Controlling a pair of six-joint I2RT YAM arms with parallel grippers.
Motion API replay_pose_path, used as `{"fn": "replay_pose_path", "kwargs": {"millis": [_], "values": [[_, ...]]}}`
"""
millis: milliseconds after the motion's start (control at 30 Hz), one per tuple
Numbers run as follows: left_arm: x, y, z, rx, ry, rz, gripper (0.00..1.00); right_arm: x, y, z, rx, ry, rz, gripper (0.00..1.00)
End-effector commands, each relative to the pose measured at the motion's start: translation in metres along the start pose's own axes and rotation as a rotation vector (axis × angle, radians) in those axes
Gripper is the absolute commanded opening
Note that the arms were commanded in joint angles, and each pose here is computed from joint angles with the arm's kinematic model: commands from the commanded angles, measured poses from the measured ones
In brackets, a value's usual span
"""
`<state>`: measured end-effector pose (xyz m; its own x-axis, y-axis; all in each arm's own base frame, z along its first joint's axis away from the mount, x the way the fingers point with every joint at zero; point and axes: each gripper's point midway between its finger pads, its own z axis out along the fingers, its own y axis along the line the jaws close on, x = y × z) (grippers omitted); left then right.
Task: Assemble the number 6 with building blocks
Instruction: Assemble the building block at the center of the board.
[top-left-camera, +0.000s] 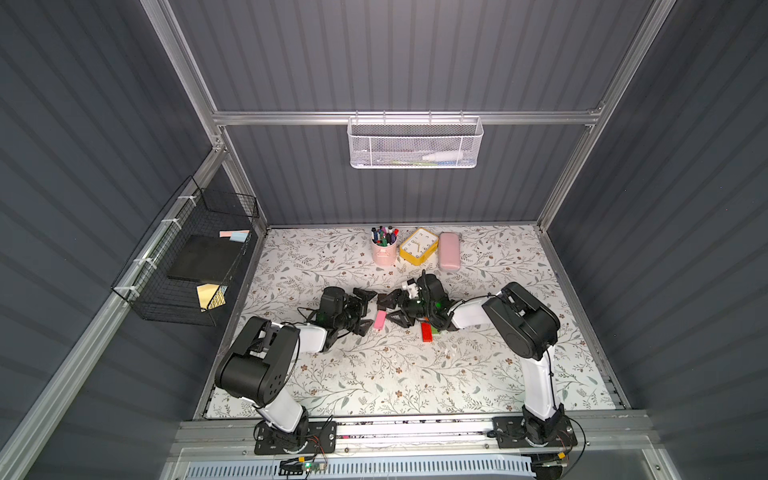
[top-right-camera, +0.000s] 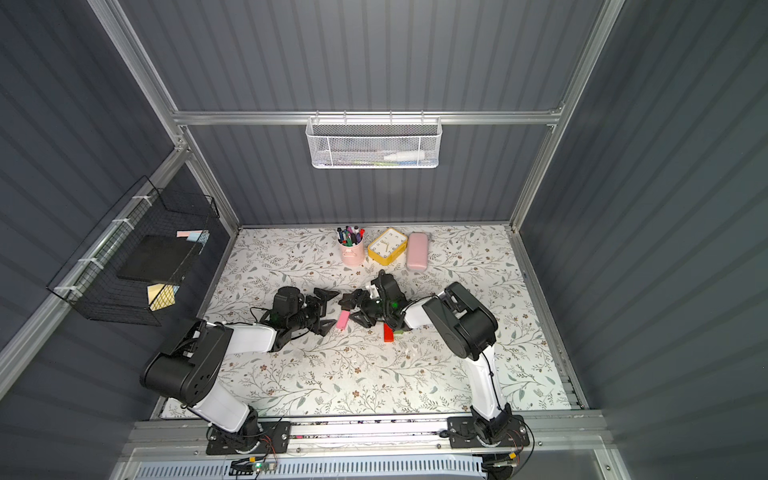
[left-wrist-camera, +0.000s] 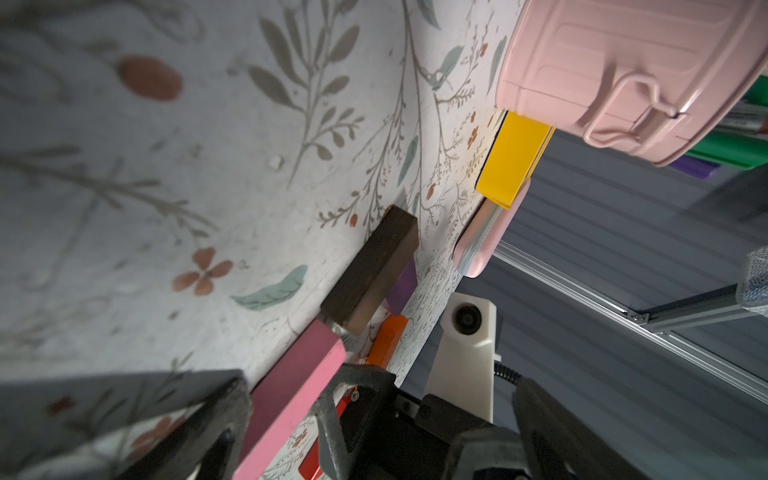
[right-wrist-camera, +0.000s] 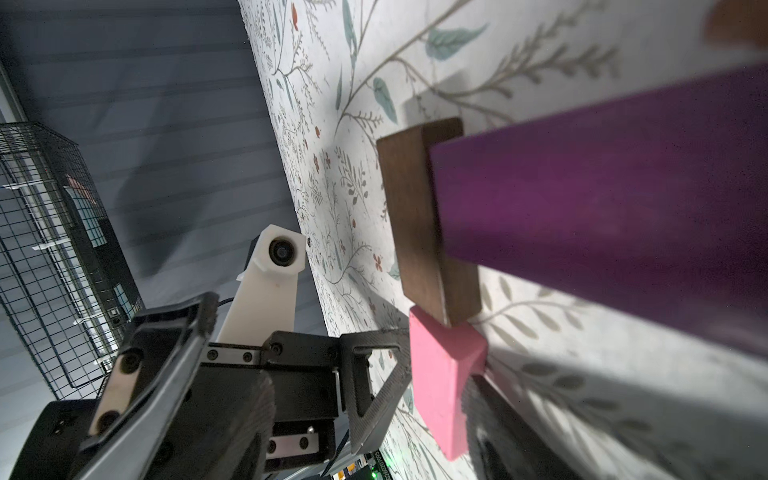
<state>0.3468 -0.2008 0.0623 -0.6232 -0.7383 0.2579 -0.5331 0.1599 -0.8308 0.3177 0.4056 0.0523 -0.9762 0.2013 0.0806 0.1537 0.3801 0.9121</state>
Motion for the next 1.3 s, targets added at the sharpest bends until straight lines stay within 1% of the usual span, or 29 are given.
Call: {"fn": "replay_pose_path", "kwargs": {"millis": [0, 1267], "values": [[0.0, 0.0133, 0.0057, -0.051, 0.004, -0.021, 0.99, 0.0003, 0.0023, 0.0037, -0.01, 0.007, -0.006, 0.73], [-0.0013, 0.0087, 0.0089, -0.051, 0.003, -0.013, 1.0, -0.0091, 0.0054, 0.0054, -0.018, -0.028, -0.034, 0.73]]}}
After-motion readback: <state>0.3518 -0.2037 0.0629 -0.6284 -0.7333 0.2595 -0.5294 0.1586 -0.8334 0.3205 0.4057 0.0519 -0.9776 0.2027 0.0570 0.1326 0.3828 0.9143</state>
